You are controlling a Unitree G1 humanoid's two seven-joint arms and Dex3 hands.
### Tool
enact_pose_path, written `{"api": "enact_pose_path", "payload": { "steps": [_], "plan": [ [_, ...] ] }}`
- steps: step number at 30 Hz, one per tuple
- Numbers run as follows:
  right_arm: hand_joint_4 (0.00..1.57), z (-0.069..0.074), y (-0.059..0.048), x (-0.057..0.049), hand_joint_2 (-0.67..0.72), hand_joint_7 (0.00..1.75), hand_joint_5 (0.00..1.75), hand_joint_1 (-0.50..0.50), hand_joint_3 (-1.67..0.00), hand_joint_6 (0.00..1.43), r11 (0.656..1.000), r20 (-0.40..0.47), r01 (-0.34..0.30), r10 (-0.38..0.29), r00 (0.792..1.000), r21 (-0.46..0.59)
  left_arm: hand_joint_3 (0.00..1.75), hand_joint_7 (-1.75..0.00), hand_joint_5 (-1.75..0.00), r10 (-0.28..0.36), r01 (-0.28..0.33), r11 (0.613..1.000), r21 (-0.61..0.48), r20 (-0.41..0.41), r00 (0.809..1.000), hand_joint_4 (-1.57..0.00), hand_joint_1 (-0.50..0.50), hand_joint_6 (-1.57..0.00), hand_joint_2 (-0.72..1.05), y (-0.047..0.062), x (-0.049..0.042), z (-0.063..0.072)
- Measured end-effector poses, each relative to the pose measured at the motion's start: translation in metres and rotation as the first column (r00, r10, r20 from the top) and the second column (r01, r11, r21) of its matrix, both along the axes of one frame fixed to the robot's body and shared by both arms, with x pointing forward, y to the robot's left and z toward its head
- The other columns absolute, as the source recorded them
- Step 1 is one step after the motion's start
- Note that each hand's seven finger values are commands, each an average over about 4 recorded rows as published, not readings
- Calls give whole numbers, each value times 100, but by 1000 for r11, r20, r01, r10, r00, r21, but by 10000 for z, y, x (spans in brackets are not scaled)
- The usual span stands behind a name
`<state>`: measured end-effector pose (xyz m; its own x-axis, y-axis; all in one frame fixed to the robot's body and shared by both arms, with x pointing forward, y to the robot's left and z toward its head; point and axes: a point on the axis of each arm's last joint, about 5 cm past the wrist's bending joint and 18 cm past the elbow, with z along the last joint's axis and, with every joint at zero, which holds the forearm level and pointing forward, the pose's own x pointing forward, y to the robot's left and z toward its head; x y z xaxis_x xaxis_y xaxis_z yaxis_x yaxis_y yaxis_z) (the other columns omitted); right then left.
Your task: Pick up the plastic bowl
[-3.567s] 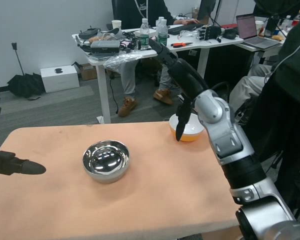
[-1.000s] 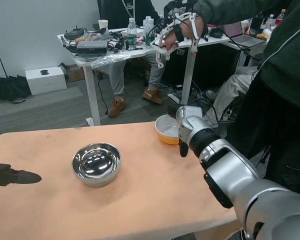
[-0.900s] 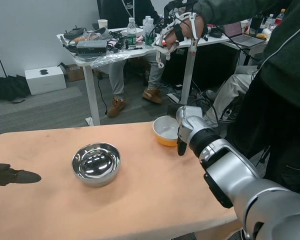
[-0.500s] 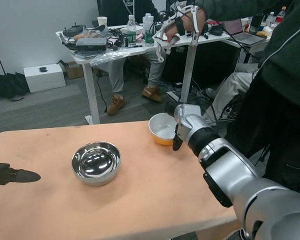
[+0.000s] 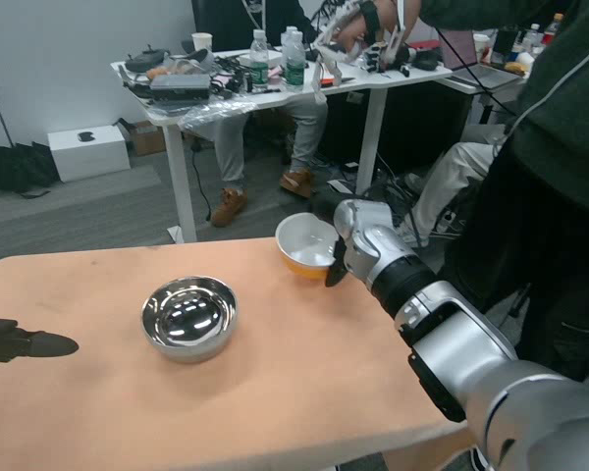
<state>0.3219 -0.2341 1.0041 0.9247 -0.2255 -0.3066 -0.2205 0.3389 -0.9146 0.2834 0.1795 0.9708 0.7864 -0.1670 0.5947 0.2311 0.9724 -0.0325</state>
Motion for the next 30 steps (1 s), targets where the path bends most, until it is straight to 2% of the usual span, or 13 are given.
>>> {"api": "enact_pose_path", "payload": {
  "steps": [6, 12, 21, 24, 30],
  "plan": [
    [88, 71, 35, -102, -41, 157, 155, -50, -119, 3, 998, 56, -52, 51, 997, 28, 0, 0, 0, 2, -2, 1000, -1, 1, 1000, 0, -50, 0, -10, 3, 1, 0],
    [88, 236, 85, -197, -41, 161, 155, -50, -119, 3, 993, 126, -107, 101, 987, 41, 2, 0, 0, 3, -3, 1000, -3, -3, 1000, 0, -50, 0, -10, 3, 5, -5],
    [88, 480, 194, -374, -41, 161, 155, -50, -119, 3, 976, 204, -214, 200, 958, 45, 0, 0, 0, 6, -6, 1000, -4, -16, 1000, 0, -50, 0, -10, 4, 16, -25],
    [88, 537, 217, -410, -41, 164, 155, -50, -119, 3, 973, 229, -229, 215, 949, 35, 4, 0, 0, 5, -5, 1000, -4, -16, 1000, 0, -50, 0, -10, 3, 17, -24],
    [89, 574, 261, -452, -41, 161, 155, -50, -119, 3, 968, 248, -251, 237, 939, 25, 0, 0, 0, 3, -3, 1000, -3, -14, 1000, 0, -50, 0, -10, -3, 19, -19]
  ]
}}
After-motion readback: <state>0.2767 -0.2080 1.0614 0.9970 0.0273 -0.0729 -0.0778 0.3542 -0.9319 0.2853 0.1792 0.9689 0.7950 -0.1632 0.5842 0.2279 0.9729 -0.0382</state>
